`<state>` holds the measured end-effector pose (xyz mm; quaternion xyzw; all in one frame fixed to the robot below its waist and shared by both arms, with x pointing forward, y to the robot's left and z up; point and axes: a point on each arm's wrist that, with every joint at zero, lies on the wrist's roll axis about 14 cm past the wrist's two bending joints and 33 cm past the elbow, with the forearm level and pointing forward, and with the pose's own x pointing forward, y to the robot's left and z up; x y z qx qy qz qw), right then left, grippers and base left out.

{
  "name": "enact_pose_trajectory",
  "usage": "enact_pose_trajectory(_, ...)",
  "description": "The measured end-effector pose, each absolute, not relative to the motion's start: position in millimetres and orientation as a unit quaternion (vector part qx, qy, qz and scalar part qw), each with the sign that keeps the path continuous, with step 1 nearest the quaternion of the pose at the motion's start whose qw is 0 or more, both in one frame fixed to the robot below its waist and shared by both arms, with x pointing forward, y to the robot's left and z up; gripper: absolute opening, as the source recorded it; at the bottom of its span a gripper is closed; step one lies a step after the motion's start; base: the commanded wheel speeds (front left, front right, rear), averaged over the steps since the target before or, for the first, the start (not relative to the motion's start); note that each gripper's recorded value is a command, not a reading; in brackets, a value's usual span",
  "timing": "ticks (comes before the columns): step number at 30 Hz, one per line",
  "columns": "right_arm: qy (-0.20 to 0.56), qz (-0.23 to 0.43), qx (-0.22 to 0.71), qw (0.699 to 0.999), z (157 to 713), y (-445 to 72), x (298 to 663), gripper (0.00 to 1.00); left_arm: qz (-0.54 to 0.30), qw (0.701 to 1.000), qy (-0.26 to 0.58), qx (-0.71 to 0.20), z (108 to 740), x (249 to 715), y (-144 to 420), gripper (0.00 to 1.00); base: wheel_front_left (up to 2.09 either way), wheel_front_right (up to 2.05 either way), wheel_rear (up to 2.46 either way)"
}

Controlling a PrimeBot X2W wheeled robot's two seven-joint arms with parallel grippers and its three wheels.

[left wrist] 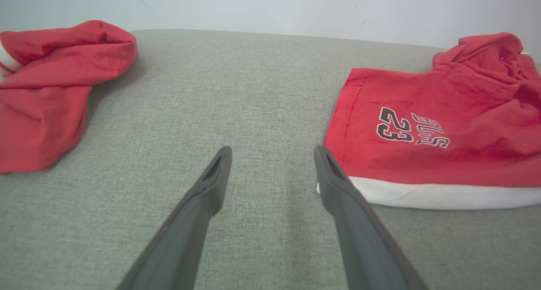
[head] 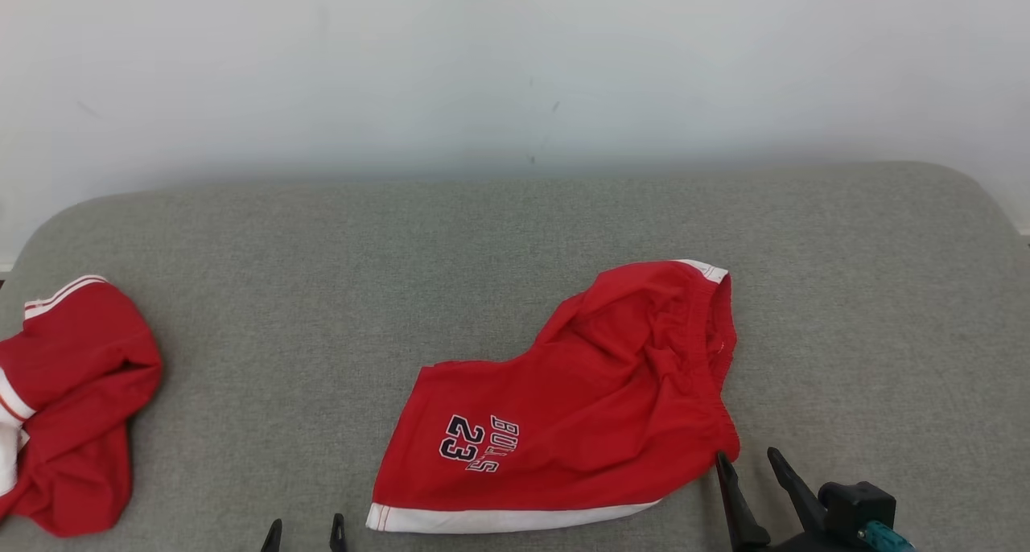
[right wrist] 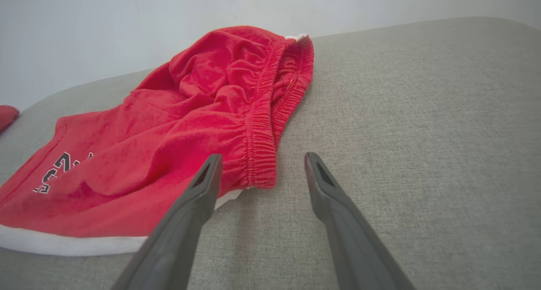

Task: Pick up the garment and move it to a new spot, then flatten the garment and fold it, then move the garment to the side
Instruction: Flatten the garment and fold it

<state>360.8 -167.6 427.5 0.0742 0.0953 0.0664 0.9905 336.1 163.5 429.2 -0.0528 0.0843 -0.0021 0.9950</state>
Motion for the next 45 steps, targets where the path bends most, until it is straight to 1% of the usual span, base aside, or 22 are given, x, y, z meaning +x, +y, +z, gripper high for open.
enact_pose_trajectory(6, 0.11, 0.074, 0.099, 0.986, 421, -158, 373, 1.0, 0.005, 0.994, 0.091, -0.053, 425, 333, 168, 1.0, 0.0, 0.0, 0.0)
enact_pose_trajectory(10, 0.126, 0.084, 0.098, 0.984, 414, -152, 377, 1.0, 0.011, 0.994, 0.096, -0.054, 422, 331, 171, 1.0, 0.0, 0.0, 0.0)
enact_pose_trajectory(13, 0.127, 0.093, 0.095, 0.983, 414, -148, 383, 0.19, 0.015, 0.994, 0.099, -0.053, 420, 330, 173, 1.0, 0.0, 0.0, 0.0)
enact_pose_trajectory(14, 0.125, 0.095, 0.097, 0.983, 415, -147, 384, 0.0, 0.016, 0.993, 0.1, -0.053, 420, 330, 174, 1.0, 0.0, 0.0, 0.0)
enact_pose_trajectory(22, 0.099, 0.106, 0.09, 0.985, 431, -150, 387, 0.0, 0.012, 0.994, 0.099, -0.053, 420, 331, 172, 1.0, 0.0, 0.0, 0.0)
enact_pose_trajectory(27, 0.078, 0.099, 0.087, 0.988, 443, -166, 372, 0.0, 0.002, 0.993, 0.1, -0.055, 420, 328, 165, 1.0, 0.0, 0.0, 0.0)
enact_pose_trajectory(30, 0.088, 0.096, 0.088, 0.988, 437, -171, 361, 0.0, -0.006, 0.994, 0.098, -0.056, 421, 330, 160, 1.0, 0.0, 0.0, 0.0)
enact_pose_trajectory(33, 0.092, 0.09, 0.096, 0.987, 435, -174, 359, 0.0, -0.012, 0.993, 0.099, -0.056, 421, 332, 155, 1.0, 0.0, 0.0, 0.0)
enact_pose_trajectory(38, 0.107, 0.089, 0.089, 0.986, 427, -174, 366, 0.0, -0.02, 0.993, 0.102, -0.058, 419, 336, 149, 1.0, 0.0, 0.0, 0.0)
enact_pose_trajectory(45, 0.109, 0.102, 0.058, 0.987, 428, -160, 414, 0.0, -0.009, 0.992, 0.109, -0.058, 415, 337, 155, 1.0, 0.0, 0.0, 0.0)
